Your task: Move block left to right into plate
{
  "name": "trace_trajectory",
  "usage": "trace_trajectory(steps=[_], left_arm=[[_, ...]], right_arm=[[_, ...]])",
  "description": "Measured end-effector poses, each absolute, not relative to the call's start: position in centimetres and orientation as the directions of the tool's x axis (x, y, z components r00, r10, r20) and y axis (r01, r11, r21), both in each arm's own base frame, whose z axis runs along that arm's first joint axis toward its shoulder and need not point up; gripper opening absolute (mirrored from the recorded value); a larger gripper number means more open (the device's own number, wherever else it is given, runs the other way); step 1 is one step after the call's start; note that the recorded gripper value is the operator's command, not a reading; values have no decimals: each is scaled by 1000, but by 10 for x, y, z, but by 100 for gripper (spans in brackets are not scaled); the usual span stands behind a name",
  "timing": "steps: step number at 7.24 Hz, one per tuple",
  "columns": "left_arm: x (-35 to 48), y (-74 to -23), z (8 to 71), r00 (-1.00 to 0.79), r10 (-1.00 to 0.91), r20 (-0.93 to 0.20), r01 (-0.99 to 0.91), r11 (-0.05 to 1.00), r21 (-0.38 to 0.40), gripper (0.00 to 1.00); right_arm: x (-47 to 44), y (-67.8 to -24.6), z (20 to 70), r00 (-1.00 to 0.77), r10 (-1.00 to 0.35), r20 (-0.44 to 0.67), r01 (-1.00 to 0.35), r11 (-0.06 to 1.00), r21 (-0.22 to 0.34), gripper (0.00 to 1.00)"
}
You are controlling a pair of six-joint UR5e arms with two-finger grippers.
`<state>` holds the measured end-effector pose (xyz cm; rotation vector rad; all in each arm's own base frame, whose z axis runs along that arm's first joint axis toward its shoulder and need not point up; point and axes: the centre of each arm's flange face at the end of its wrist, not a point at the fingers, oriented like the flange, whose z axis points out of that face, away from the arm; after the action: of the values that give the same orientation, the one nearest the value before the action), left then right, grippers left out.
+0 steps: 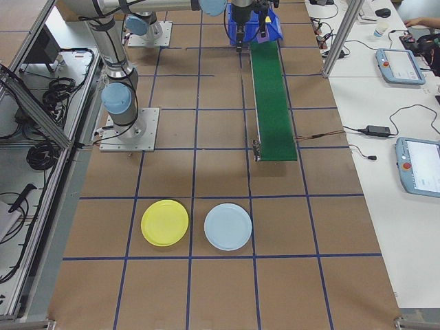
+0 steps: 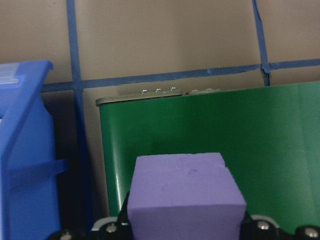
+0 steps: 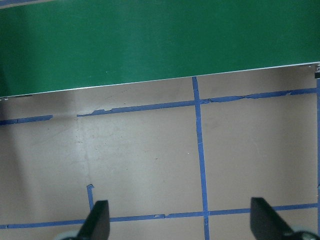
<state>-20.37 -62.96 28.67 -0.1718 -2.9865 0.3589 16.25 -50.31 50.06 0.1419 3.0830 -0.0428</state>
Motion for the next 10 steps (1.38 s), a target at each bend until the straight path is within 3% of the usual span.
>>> trace_trajectory(steps=[2,4,6,10], left_arm=[[-205,-633,290,-986,127,104,97,962,-255,100],[-196,-638,324,-988,124,93,89,945,-313,100],[-135,-653,362,-996,45,72,15,926,-376,100],[-10,-671,328,-985,-165,43,-170,931,-323,100]], right_arm=[[162,-503,501,-994,92,-56,93,995,-25,100],[160,-504,501,-994,95,-55,96,995,-27,100],[159,-504,500,-994,97,-54,98,995,-26,100],[158,-505,501,-994,92,-51,93,995,-30,100]])
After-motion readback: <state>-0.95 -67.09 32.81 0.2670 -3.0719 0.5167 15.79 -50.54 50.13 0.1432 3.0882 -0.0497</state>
